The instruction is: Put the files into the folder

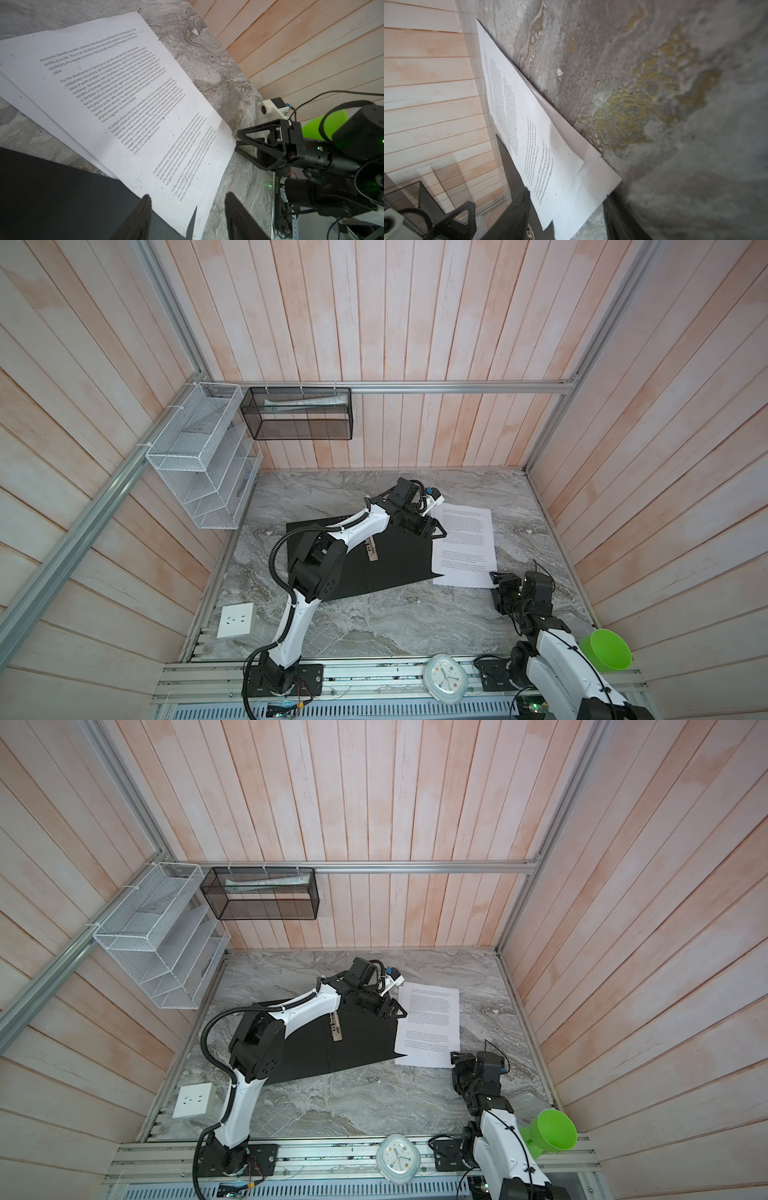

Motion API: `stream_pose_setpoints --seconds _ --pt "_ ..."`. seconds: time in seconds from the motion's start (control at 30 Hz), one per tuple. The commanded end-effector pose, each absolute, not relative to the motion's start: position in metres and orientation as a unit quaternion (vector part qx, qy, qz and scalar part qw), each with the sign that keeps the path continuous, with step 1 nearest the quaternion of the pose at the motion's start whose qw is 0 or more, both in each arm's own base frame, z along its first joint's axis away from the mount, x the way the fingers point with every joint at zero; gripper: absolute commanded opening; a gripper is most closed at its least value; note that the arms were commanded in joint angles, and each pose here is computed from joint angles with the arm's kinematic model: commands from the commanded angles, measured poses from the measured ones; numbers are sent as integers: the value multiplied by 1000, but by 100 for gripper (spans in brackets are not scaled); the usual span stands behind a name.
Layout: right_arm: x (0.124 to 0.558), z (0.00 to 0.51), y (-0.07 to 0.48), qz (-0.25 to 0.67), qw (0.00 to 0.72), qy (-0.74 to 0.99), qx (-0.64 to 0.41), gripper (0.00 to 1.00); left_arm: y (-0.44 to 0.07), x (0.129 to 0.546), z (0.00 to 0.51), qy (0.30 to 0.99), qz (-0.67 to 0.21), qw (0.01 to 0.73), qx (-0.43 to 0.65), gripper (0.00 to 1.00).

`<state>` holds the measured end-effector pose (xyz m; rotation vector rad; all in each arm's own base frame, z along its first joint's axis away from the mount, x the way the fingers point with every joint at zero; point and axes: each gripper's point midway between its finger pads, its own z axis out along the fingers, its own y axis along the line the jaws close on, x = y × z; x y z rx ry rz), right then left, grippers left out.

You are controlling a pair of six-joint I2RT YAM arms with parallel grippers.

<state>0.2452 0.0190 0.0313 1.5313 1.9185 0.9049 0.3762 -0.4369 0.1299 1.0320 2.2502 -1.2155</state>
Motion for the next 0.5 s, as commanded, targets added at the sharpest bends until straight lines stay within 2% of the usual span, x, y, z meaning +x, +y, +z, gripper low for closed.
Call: stream_pose_setpoints --seconds 0.0,0.47 --pt "210 -13 22 267 189 727 603 59 -431 380 147 793 -442 206 367 59" --pt "222 -16 14 261 226 706 618 59 -423 380 138 800 -443 196 354 59"
